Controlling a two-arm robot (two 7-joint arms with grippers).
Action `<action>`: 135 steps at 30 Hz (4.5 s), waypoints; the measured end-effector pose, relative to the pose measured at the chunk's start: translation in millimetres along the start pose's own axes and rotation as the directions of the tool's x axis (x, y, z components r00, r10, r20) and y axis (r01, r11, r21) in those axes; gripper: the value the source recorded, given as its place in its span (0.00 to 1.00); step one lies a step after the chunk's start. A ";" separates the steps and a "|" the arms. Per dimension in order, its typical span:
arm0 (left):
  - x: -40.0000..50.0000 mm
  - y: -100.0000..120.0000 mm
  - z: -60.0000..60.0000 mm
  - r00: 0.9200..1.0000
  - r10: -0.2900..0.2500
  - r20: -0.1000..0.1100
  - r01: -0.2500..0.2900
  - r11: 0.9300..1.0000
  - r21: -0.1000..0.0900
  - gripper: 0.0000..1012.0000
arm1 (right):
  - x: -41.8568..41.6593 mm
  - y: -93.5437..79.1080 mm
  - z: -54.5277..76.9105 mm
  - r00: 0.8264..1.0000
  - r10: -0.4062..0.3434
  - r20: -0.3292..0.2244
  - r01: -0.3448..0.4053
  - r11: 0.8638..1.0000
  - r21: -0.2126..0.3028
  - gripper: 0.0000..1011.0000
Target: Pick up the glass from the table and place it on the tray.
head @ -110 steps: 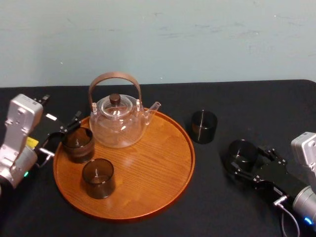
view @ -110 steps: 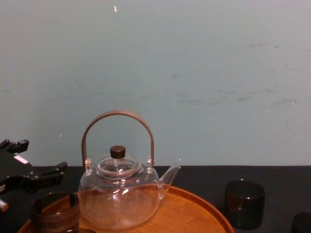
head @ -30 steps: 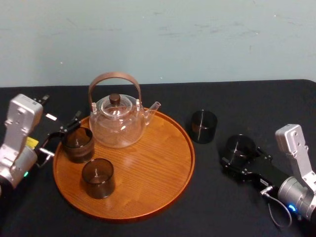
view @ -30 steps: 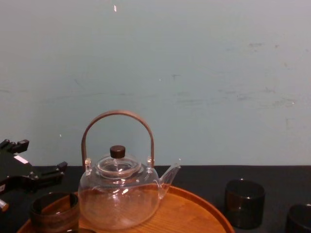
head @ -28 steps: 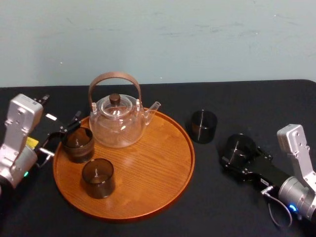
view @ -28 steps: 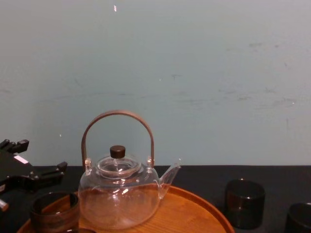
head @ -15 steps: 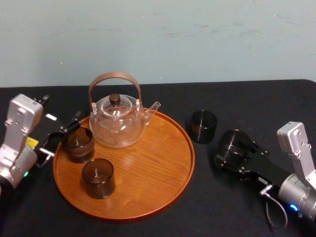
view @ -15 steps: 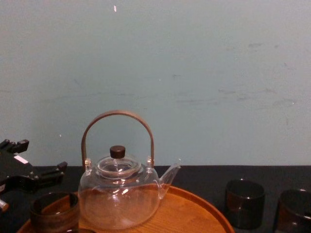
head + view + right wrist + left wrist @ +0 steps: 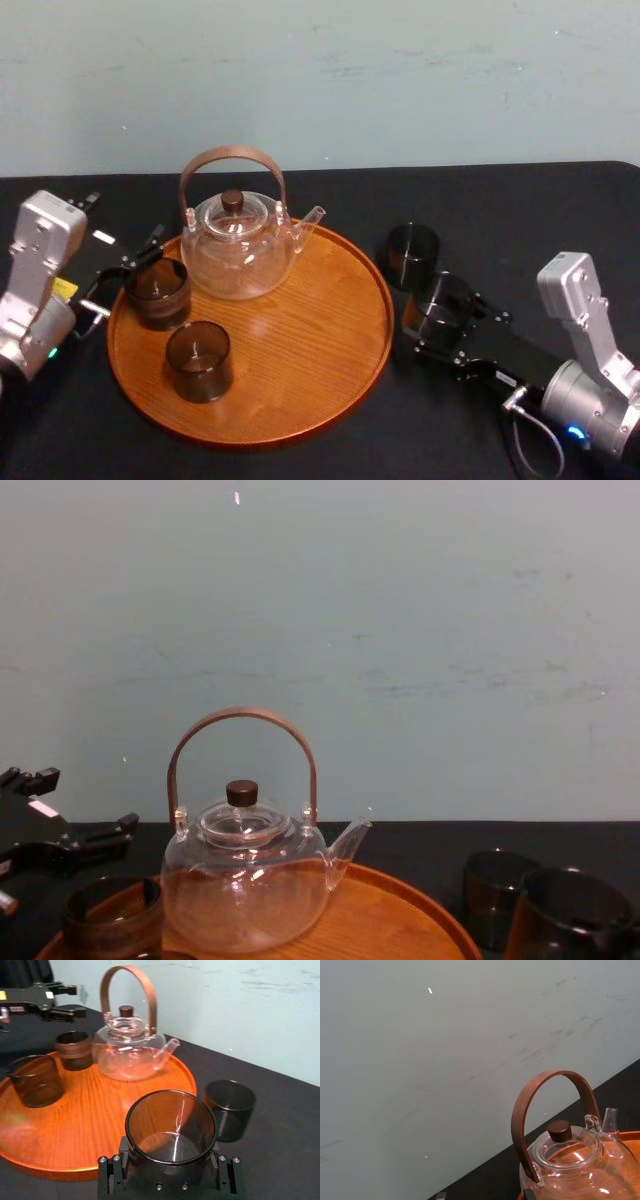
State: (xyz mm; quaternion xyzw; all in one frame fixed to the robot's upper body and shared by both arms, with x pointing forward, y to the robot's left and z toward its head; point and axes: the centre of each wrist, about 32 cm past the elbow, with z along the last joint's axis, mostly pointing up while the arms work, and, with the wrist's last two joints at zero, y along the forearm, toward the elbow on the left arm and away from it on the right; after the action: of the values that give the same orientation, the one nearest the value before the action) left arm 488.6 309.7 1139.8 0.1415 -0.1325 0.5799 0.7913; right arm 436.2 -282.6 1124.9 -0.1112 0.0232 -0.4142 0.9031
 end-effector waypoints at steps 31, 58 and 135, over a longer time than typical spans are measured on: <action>0.0 0.0 0.0 1.000 0.000 0.000 0.000 1.000 0.000 0.99 | -36.8 63.6 10.2 0.985 0.164 0.049 -0.163 0.987 -0.007 0.90; 0.0 0.0 0.0 1.000 0.000 0.000 0.000 1.000 0.000 0.99 | -51.3 95.7 11.3 0.969 0.240 0.052 -0.239 0.971 -0.011 0.90; 0.0 0.0 0.0 1.000 0.000 0.000 0.000 1.000 0.000 0.99 | -58.4 66.0 21.5 0.969 0.216 0.115 -0.227 0.969 0.093 0.99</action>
State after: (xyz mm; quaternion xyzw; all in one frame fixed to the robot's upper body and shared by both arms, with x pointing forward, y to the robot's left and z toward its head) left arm 488.6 309.7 1139.7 0.1415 -0.1324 0.5799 0.7913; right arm 449.8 -193.0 1128.4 -0.0816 -0.0336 -0.3048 0.9483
